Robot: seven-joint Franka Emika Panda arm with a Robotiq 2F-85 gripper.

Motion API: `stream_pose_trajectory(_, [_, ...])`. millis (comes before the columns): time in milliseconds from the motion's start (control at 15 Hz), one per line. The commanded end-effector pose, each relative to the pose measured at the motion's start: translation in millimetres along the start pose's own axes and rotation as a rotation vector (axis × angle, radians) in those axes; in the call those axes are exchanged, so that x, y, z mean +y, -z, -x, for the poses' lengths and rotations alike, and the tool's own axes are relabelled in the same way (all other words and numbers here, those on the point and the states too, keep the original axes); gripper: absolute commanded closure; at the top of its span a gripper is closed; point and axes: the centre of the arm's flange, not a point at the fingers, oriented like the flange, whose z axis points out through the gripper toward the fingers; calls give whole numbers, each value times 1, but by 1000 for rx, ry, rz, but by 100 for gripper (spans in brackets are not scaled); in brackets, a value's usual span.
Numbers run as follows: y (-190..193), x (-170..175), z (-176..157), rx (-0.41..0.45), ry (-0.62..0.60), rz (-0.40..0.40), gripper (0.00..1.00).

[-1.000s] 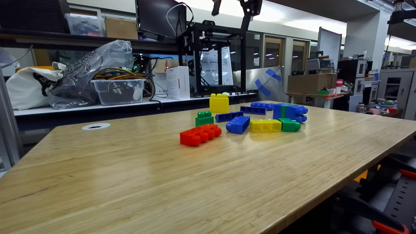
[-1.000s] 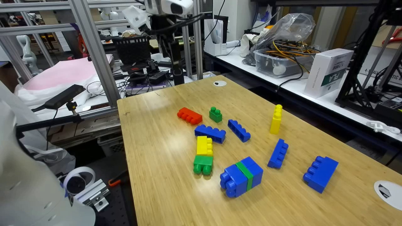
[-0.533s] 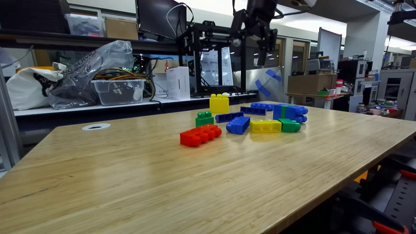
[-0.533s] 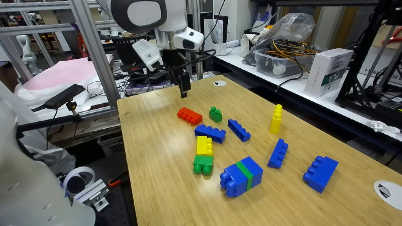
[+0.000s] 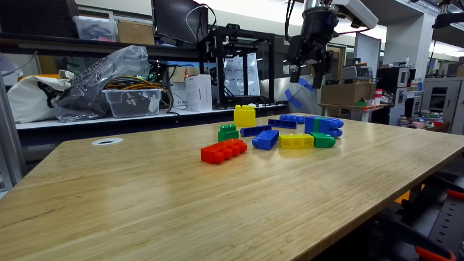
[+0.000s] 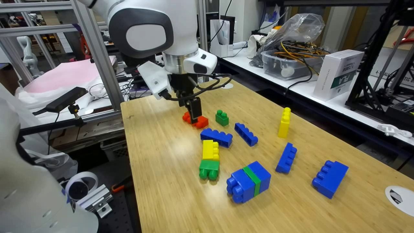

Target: Separate the blue and green building blocks that are stacked together

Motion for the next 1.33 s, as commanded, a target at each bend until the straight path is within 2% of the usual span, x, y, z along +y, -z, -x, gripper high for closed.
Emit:
stream_pose_trajectory(0, [-4,33,13,10,6,47,0])
stream_pose_trajectory(533, [-5,133,28,-44,-94,133,0])
stream_pose_trajectory(600, [-3,120,30,-40,-91,116,0])
stream_pose_trajectory(1267, [-10,124,29,-33,-97,122,0])
